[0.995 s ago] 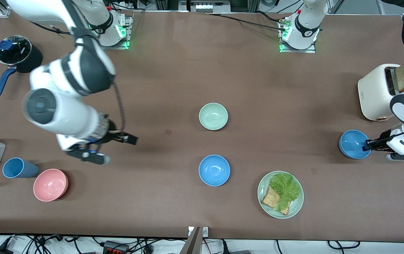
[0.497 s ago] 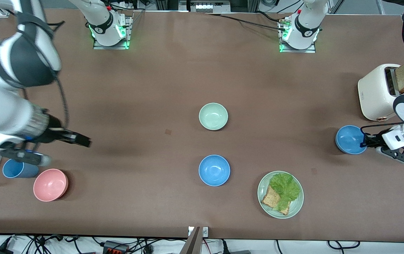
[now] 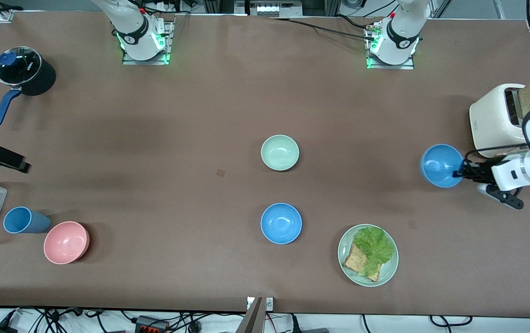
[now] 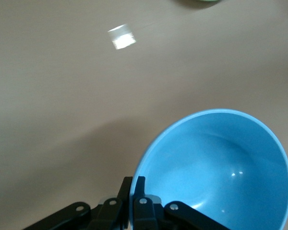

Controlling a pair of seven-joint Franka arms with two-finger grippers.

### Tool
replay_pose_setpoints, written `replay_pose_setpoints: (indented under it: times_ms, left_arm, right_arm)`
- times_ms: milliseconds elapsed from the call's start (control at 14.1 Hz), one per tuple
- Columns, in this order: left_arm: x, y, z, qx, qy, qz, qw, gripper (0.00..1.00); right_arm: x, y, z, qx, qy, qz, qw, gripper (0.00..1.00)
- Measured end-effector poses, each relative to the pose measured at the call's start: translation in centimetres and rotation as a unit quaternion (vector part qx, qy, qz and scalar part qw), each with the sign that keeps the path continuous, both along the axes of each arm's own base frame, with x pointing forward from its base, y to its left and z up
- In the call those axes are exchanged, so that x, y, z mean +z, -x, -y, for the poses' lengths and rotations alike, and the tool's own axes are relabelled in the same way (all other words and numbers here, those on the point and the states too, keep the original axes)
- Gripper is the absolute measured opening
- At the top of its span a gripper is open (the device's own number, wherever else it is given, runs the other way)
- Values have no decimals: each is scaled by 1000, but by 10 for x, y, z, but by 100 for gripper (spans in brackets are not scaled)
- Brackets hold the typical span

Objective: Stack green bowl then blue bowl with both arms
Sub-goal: 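Carry the blue bowl with the left gripper over the green bowl, then lower the blue bowl into the green bowl with the left gripper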

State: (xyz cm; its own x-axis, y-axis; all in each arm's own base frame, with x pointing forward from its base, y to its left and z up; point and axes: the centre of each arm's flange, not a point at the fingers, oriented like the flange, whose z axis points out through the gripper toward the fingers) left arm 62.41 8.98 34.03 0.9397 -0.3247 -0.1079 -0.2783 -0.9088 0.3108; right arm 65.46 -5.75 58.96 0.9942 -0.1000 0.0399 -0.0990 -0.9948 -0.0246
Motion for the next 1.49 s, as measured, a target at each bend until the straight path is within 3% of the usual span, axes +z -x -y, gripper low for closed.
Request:
replay_pose_setpoints:
  times_ms: [284, 426, 640, 995, 1279, 1492]
  left_arm:
    - [53, 10, 118, 105, 6, -54, 993, 5]
    - [67, 19, 187, 171, -3, -82, 982, 5]
    - [60, 40, 274, 248, -13, -90, 964, 5]
    - [22, 81, 353, 333, 11, -66, 940, 5]
    - [-6, 117, 389, 346, 54, 0, 937, 5]
    - [-13, 136, 406, 338, 66, 20, 939, 5]
  right_arm:
    - [12, 13, 0, 17, 0, -3, 1000, 100]
    - [7, 18, -1, 18, -2, -11, 1000, 100]
    - [-5, 27, -1, 18, 1, -15, 1000, 100]
    - [-22, 62, -3, 20, 8, -8, 1000, 100]
    - [-13, 71, -5, 23, 8, -1, 1000, 100]
    - [-7, 74, -6, 25, 8, -2, 1000, 100]
